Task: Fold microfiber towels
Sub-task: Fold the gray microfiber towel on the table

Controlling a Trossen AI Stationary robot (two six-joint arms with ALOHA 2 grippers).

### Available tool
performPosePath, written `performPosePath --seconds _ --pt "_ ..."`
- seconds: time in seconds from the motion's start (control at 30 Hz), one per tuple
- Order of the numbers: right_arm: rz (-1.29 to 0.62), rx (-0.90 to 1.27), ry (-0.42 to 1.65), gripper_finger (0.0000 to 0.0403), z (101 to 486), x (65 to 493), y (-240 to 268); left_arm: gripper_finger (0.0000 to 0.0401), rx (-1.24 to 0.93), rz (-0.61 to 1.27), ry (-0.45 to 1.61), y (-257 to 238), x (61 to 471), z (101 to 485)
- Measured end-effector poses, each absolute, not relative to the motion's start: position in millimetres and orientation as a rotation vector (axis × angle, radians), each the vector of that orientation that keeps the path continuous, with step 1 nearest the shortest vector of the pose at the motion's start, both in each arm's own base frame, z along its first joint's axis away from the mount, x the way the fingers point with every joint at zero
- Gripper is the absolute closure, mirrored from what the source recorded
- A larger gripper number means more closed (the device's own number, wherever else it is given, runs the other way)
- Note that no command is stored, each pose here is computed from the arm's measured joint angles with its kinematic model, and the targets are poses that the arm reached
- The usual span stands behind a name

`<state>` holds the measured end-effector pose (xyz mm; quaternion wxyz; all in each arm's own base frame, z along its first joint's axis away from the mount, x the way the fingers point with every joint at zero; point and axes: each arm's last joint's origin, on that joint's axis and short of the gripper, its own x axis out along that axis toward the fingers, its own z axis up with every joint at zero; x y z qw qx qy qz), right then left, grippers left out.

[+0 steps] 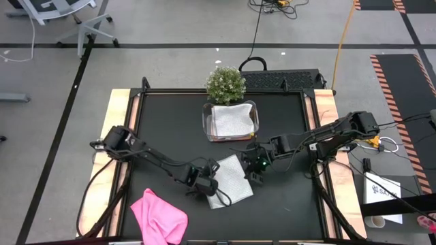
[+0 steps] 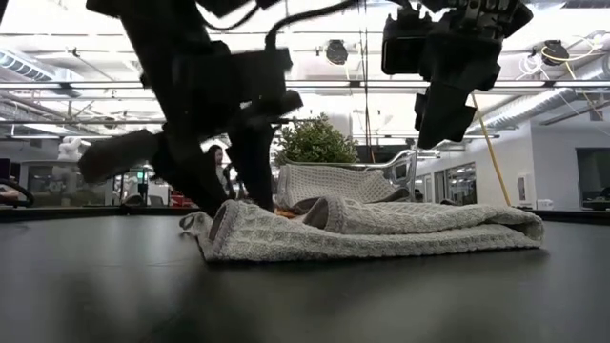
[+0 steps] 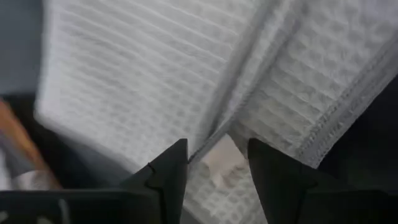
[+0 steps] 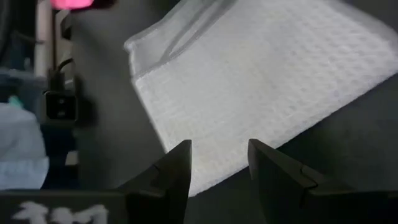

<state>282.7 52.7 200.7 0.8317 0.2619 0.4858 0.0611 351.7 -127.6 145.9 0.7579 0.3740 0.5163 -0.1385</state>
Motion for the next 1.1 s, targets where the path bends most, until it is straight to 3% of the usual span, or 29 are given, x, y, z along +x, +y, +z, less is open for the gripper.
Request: performPosePath --seconds 0.53,0.67,0.93,1.1 --pt "0.085 0.546 1.027 0.0255 199.9 282.5 51.4 0.0229 0.824 -0.222 1.046 -118.6 365.5 151.1" --pt "-0.018 0.529 1.025 0.0260 186.3 276.1 50.5 0.0229 0.790 -0.217 1.059 -118.2 364.6 150.4" --pt "-0.043 0.644 0.948 0.0330 149.1 264.8 50.0 0.0229 0.720 -0.232 1.045 -120.3 365.4 150.5" --pt "-0.023 0.665 0.980 0.0367 145.5 261.8 50.0 0.0229 0.726 -0.220 0.973 -115.5 375.8 149.7"
